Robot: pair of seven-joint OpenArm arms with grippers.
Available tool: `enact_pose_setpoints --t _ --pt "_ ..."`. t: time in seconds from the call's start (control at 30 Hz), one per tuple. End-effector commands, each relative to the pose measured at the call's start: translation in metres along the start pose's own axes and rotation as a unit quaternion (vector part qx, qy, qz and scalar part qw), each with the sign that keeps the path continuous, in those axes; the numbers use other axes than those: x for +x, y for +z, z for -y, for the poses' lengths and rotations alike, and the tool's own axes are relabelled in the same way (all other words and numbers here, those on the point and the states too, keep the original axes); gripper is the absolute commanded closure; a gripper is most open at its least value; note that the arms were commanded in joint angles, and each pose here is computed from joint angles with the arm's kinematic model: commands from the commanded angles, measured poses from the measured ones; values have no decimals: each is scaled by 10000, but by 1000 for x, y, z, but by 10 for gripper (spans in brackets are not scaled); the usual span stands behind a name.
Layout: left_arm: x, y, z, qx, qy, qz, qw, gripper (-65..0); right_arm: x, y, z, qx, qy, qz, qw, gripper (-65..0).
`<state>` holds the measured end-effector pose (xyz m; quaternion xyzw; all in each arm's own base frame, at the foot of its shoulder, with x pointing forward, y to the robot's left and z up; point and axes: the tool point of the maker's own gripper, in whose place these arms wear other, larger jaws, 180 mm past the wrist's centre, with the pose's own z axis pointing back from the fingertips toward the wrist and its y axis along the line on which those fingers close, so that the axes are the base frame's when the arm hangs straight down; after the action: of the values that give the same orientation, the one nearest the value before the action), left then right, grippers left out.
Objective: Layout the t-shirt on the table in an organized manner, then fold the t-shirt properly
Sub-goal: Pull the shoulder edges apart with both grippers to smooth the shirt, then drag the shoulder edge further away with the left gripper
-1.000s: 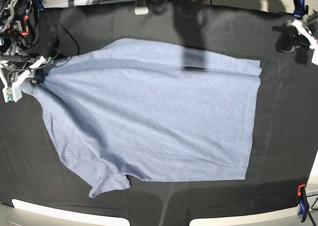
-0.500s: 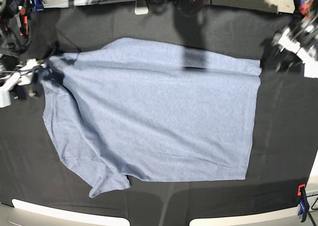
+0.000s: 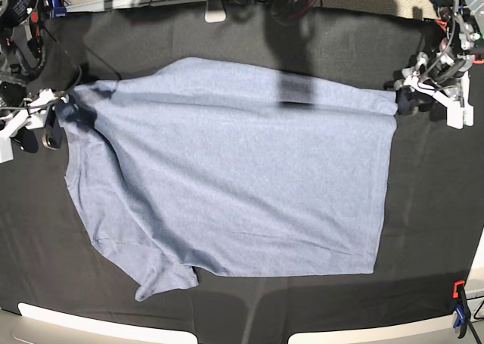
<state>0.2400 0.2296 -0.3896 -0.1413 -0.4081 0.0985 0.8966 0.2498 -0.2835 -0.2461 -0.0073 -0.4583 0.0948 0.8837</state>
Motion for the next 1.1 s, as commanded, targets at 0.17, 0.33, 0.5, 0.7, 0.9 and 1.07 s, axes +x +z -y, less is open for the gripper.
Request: enact_pose_setpoints --t 0.17,0.33,0.5,0.7,0.9,1.07 --pt "7 -9 28 -440 -163 88 9989 -249 16 4 -1 65 106 282 9995 -284" --pt "-1 -15 19 -58 -225 -57 9997 -249 16 4 -1 64 106 279 9995 -284" --pt "-10 -15 11 172 -293 -284 9990 -75 16 4 -1 65 106 282 9995 -284" --pt "-21 -2 34 -548 -82 -402 9977 0 17 4 -1 66 107 300 9995 -284" --pt "-47 47 25 -432 5 -513 9977 0 17 4 -2 78 100 315 9994 -284" --pt "-61 85 -1 47 21 -707 9975 0 17 4 -2 78 100 304 9995 -284"
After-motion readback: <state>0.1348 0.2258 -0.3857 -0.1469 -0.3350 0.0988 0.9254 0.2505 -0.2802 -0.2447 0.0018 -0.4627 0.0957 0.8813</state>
